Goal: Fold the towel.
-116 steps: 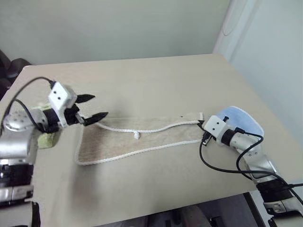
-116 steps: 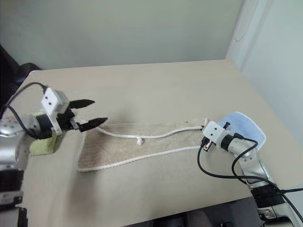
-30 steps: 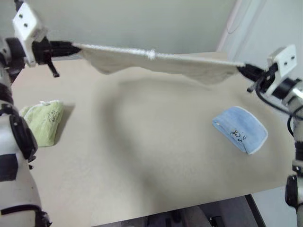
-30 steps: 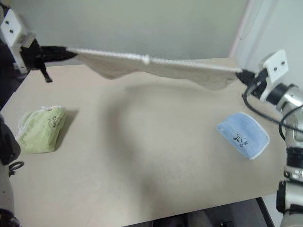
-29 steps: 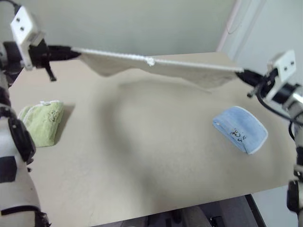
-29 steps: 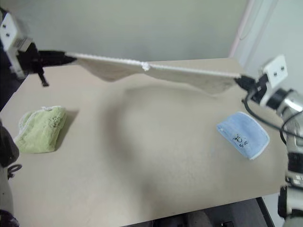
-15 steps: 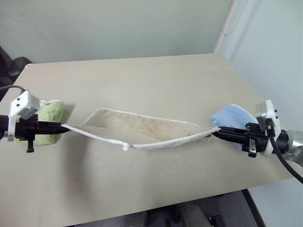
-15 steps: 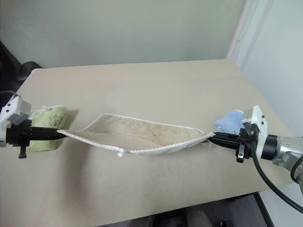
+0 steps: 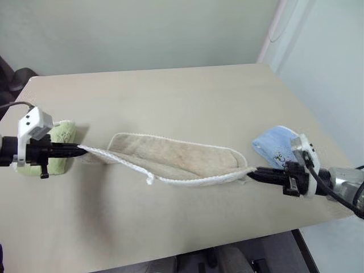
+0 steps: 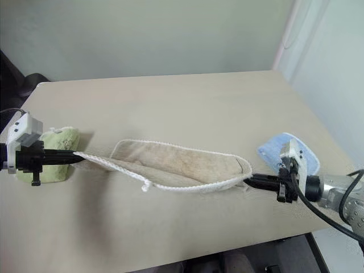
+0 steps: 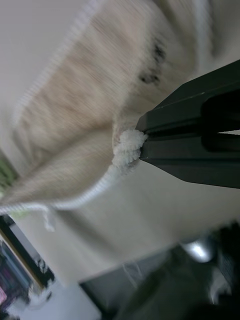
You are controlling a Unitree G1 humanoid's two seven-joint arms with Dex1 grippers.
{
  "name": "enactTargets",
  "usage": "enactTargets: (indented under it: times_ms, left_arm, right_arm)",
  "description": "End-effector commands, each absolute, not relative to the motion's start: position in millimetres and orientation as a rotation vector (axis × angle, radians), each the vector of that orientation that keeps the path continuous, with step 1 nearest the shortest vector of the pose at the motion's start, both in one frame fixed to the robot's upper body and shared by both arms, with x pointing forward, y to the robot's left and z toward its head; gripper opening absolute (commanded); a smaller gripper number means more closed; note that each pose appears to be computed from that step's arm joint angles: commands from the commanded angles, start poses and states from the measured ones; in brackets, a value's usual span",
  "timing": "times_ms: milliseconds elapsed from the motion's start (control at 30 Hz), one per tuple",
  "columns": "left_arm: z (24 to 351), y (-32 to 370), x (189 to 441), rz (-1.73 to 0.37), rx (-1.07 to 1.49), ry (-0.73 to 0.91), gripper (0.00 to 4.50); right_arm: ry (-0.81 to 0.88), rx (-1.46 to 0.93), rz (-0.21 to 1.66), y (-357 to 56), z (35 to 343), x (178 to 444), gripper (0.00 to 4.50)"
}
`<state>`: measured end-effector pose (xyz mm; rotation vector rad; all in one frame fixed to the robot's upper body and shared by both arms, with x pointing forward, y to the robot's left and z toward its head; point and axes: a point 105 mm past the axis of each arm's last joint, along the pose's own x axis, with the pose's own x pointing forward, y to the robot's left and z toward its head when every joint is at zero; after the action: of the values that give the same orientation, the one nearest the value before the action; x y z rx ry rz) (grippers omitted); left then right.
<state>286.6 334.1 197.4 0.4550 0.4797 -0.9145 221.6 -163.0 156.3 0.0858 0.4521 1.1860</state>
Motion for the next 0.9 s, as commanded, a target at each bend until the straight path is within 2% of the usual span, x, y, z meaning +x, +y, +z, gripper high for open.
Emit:
enactTargets:
  times_ms: [33,67,167,267,400,567,633,733,833,900]
  left_arm:
    - [192.6,339.3,273.7,-0.970,0.516,0.555,0.03]
    - [194.1,338.4,275.1,-0.971,0.515,0.540,0.03]
    - [210.0,332.1,292.5,-0.947,0.460,0.431,0.03]
    - [230.2,334.4,326.7,-0.795,0.541,0.295,0.03]
    - [263.4,335.4,356.2,-0.640,0.588,0.129,0.03]
    - [300.5,335.8,371.9,-0.508,0.579,-0.027,0.03]
    - [311.1,331.1,369.0,-0.539,0.550,-0.076,0.03]
    - [316.9,321.9,350.8,-0.674,0.523,-0.108,0.03]
    - [307.7,316.0,319.3,-0.816,0.497,-0.058,0.03]
    - [300.8,315.3,304.6,-0.833,0.468,-0.007,0.03]
  right_arm:
    - [0.459,0.011,1.283,-158.5,163.7,197.5,0.00]
    - [0.450,-0.009,1.263,-159.9,163.2,199.9,0.00]
    - [0.361,-0.074,1.140,-171.4,171.8,231.7,0.00]
    - [0.261,-0.202,0.971,-194.0,189.2,283.7,0.00]
    - [0.122,-0.342,0.809,-215.0,225.2,347.9,0.00]
    - [-0.066,-0.456,0.662,-220.2,281.0,402.4,0.00]
    - [-0.135,-0.473,0.630,-219.8,302.4,411.6,0.00]
    - [-0.197,-0.486,0.639,-219.3,320.2,412.1,0.00]
    - [-0.200,-0.484,0.743,-216.3,312.2,396.1,0.00]
    - [-0.175,-0.466,0.820,-214.5,299.7,381.0,0.00]
